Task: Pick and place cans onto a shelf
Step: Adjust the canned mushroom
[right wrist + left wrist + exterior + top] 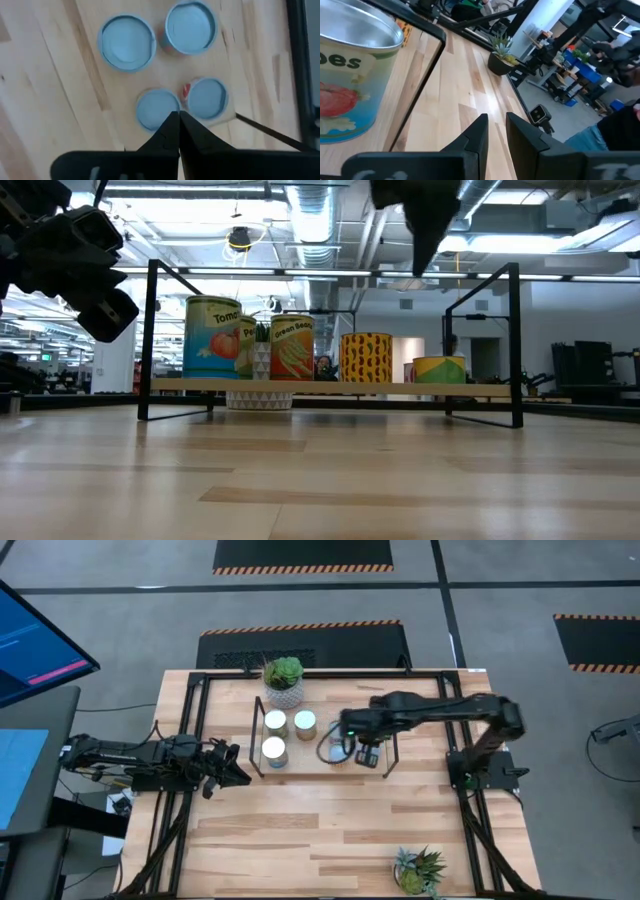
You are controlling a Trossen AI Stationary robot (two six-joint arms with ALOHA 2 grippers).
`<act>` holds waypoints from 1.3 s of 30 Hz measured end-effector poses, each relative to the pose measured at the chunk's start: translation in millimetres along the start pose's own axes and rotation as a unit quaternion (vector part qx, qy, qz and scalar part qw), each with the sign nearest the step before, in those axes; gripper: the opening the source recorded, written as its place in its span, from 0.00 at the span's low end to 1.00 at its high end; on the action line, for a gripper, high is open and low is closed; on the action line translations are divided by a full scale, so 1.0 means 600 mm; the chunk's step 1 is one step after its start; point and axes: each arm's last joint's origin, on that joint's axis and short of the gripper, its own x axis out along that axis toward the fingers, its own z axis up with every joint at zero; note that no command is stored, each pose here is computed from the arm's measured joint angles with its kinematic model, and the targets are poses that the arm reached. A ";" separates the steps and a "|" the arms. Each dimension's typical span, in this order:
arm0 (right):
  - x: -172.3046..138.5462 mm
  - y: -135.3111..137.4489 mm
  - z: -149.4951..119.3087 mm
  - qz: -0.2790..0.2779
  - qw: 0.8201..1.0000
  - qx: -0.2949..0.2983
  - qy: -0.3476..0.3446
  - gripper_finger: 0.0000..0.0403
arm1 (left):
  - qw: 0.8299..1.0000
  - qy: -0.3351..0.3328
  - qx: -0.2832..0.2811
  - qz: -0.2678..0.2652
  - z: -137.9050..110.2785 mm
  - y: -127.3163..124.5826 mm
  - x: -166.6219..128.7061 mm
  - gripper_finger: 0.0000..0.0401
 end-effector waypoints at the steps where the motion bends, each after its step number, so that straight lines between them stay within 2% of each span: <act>1: 0.003 -0.001 -0.010 0.005 1.000 0.002 -0.020 0.05 | 1.000 0.000 0.000 0.000 0.000 0.000 0.000 0.14; 5: 0.018 -0.010 -0.049 0.037 0.992 -0.011 -0.120 0.03 | 1.000 0.001 0.000 0.001 0.000 0.000 0.000 0.14; 7: 0.035 -0.017 -0.056 0.046 0.984 -0.008 -0.172 0.02 | 1.000 0.001 0.000 0.001 0.000 0.000 0.000 0.14; 10: 0.072 -0.038 -0.057 0.061 0.976 -0.004 -0.207 0.02 | 1.000 0.000 -0.002 0.001 0.000 0.000 0.000 0.14; 14: 0.109 -0.071 -0.039 0.066 0.980 0.022 -0.187 0.02 | 1.000 -0.001 -0.010 0.002 0.000 0.000 0.000 0.14; 18: 0.116 -0.087 -0.005 0.060 0.979 0.001 -0.194 0.02 | 1.000 -0.002 -0.019 0.004 0.000 0.000 0.000 0.14; 24: 0.141 -0.084 0.032 0.097 0.979 -0.037 -0.175 0.02 | 1.000 -0.002 -0.022 0.004 0.000 0.001 0.000 0.14; 28: 0.164 -0.075 0.054 0.098 0.981 -0.057 -0.158 0.02 | 1.000 -0.002 -0.022 0.005 0.000 0.001 0.000 0.14; 34: 0.154 -0.074 0.087 0.095 0.976 -0.073 -0.182 0.03 | 1.000 -0.003 -0.021 0.007 0.000 0.001 0.000 0.14; 39: 0.152 -0.083 0.090 0.090 0.975 -0.072 -0.188 0.03 | 1.000 -0.004 -0.021 0.009 0.000 0.001 0.000 0.14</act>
